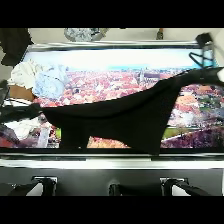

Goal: Fold the shirts.

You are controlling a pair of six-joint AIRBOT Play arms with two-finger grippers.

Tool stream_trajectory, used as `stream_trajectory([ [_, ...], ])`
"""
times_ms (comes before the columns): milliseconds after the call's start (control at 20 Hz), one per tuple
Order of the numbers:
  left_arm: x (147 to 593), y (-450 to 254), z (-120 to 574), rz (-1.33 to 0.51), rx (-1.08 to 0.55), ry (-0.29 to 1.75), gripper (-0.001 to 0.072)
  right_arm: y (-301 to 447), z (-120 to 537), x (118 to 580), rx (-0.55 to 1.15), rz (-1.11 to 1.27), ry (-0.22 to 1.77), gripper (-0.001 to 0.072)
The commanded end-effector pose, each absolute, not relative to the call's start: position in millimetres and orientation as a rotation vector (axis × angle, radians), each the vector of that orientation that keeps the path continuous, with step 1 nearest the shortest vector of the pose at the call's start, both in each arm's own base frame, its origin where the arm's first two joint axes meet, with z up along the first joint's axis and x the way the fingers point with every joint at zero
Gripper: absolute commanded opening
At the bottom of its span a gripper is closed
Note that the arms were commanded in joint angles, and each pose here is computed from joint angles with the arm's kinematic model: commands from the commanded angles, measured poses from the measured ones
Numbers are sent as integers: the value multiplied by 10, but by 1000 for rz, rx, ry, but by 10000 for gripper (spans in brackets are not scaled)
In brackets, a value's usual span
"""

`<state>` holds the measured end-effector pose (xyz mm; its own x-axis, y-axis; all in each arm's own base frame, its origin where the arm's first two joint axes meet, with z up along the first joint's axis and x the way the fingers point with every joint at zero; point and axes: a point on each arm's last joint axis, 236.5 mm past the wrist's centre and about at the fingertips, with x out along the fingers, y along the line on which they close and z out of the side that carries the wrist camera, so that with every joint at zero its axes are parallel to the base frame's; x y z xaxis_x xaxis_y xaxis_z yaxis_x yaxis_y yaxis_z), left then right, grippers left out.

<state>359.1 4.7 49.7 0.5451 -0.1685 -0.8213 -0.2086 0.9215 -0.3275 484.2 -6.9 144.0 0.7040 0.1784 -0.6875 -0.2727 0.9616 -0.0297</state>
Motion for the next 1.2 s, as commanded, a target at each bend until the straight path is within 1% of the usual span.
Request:
stream_trajectory([
  [0,3948,-31,-379,36,-483,1158,27,105,692,5481,213,241,730,43],
  [50,4095,-41,-485,33,-506,1180,27,146,553,5555,290,238,738,43],
  [150,4386,-64,-562,22,-547,1185,28,218,308,5609,367,245,772,43],
  [250,4642,-75,-521,10,-577,1156,28,256,135,5592,360,254,811,43],
  [300,4739,-64,-482,6,-576,1140,29,253,124,5598,351,257,809,62],
  [350,4828,-43,-404,0,-569,1119,92,245,165,5595,351,258,804,263],
  [400,4878,-9,-284,-23,-539,1103,350,195,284,5579,331,269,789,580],
  [450,4870,63,-166,-49,-486,1109,591,137,446,5531,267,299,775,692],
  [500,4789,216,-76,-49,-420,1147,602,40,599,5431,179,329,781,691],
  [550,4650,397,-46,-26,-360,1208,593,-158,704,5268,98,329,820,688],
  [600,4445,591,-64,10,-314,1286,592,-408,738,5057,41,304,881,687],
  [650,4231,721,-114,38,-301,1361,592,-631,693,4804,10,283,966,686],
  [700,4028,764,-195,47,-327,1429,591,-811,586,4465,2,281,1092,681],
  [750,3835,722,-314,39,-378,1486,592,-933,464,4174,12,285,1206,657],
  [850,3568,450,-580,-32,-484,1542,591,-1018,224,3700,52,308,1385,657],
  [950,3455,98,-786,-135,-581,1532,590,-908,61,3491,74,365,1461,663],
  [1050,3480,-105,-935,-147,-662,1491,590,-759,-67,3430,113,401,1480,668],
  [1150,3536,-232,-1025,-140,-692,1458,590,-693,-188,3365,130,409,1505,678],
])
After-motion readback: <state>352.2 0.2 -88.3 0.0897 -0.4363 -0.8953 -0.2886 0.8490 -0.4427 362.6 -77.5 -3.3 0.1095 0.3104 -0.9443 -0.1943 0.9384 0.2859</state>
